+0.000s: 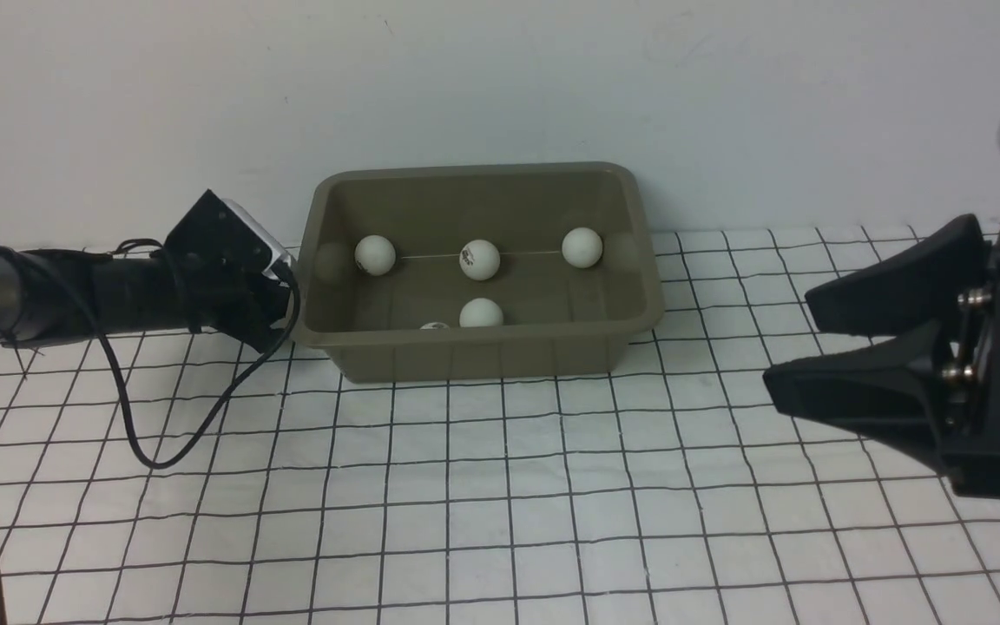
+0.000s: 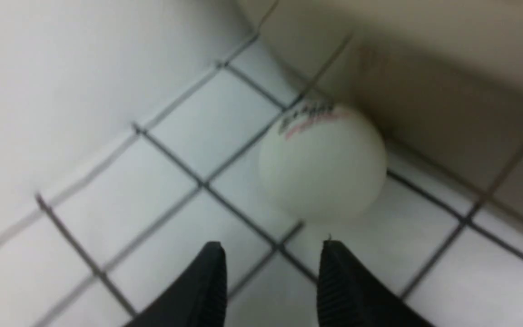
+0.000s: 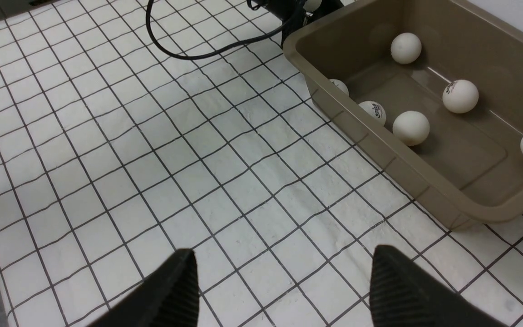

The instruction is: Put the table tennis balls into the box on the white checkered tablecloth.

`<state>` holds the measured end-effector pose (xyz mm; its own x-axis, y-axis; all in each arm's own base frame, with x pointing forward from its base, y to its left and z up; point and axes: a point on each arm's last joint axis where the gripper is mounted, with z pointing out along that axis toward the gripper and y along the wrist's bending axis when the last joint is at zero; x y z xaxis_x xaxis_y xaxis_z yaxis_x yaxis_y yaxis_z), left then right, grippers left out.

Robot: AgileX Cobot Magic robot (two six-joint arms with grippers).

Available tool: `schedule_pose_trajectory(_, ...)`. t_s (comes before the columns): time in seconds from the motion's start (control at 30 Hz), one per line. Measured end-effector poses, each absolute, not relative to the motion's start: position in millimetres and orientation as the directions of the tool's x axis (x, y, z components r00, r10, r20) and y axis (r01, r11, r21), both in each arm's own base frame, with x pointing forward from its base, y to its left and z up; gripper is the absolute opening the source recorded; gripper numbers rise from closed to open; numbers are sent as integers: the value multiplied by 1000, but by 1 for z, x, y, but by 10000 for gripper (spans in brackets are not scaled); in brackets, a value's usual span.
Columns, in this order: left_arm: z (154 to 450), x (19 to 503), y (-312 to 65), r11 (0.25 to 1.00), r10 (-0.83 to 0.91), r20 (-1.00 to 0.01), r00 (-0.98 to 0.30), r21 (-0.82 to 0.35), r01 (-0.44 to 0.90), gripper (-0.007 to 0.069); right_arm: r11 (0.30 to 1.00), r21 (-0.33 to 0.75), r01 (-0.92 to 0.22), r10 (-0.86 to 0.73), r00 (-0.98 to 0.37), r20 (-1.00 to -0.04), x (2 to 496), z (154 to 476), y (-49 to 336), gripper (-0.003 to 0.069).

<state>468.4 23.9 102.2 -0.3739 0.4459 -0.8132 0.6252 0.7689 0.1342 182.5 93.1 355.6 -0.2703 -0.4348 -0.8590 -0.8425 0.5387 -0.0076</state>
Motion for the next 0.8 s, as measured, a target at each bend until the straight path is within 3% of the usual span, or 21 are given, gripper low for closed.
schedule_pose_trajectory(0.2,107,462,32,749,453,-797,-399,98,655,258,538,-9,-843,-435,-268,-860,183,356,93,461)
schedule_pose_trajectory(0.37,116,460,31,725,440,-819,-369,82,684,319,538,-10,-843,-435,-267,-860,183,356,93,461)
schedule_pose_trajectory(0.53,125,459,30,706,444,-831,-335,95,701,444,538,-10,-843,-435,-267,-860,183,356,93,461)
schedule_pose_trajectory(0.8,141,470,33,694,478,-821,-314,134,707,469,534,-4,-845,-430,-267,-863,182,356,94,461)
